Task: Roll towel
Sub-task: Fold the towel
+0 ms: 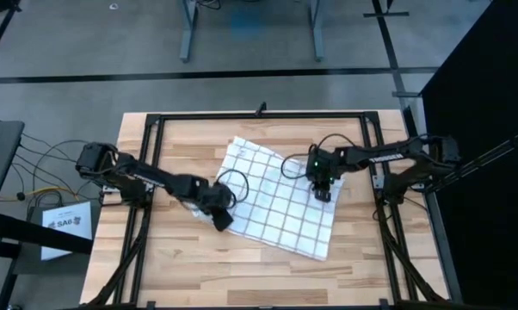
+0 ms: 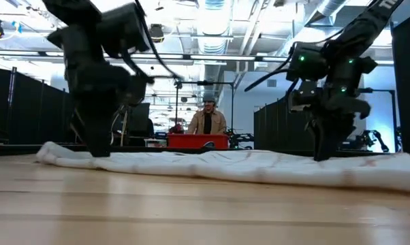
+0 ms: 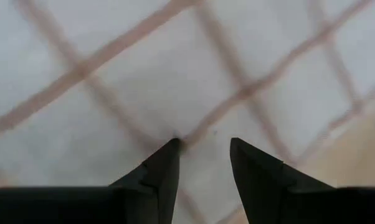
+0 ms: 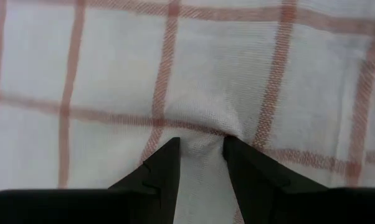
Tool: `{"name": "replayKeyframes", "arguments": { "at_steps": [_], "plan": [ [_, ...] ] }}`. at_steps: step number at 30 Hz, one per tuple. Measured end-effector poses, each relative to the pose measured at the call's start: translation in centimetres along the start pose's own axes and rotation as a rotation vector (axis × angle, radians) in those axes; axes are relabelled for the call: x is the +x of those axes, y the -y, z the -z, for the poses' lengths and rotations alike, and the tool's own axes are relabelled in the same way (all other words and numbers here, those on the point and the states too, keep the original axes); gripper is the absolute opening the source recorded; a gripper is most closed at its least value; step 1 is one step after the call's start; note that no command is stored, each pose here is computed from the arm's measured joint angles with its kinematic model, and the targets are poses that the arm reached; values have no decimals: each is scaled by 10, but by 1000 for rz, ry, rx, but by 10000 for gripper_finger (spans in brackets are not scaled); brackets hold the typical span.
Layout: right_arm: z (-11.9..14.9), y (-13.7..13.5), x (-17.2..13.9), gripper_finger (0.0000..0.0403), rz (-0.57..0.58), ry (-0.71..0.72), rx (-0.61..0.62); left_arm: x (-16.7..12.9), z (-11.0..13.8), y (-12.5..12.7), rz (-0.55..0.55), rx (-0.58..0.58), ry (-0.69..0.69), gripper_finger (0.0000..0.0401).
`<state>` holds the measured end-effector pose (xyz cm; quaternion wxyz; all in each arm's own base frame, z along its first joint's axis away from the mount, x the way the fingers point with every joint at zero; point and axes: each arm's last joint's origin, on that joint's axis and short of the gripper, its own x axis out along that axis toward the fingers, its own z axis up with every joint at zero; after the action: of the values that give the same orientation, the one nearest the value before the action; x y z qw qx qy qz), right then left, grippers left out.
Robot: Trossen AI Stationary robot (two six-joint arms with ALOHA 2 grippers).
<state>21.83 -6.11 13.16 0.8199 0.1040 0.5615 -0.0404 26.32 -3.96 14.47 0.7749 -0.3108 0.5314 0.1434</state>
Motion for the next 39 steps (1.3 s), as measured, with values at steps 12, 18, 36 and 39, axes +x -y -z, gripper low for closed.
{"name": "replayKeyframes", "arguments": {
  "at_steps": [12,18,36,39],
  "plan": [
    [-20,34,-29,119,13,38,-5,-8,1,55,159,14,101,127],
    [-14,-10,-36,119,-133,13,-60,-43,-36,42,-136,199,125,127],
    [12,-93,-10,119,-130,-9,-27,-11,-38,-41,-269,241,13,127],
    [13,-83,-7,119,-111,-12,-16,-7,-27,-31,-247,239,17,127]
  ]
}}
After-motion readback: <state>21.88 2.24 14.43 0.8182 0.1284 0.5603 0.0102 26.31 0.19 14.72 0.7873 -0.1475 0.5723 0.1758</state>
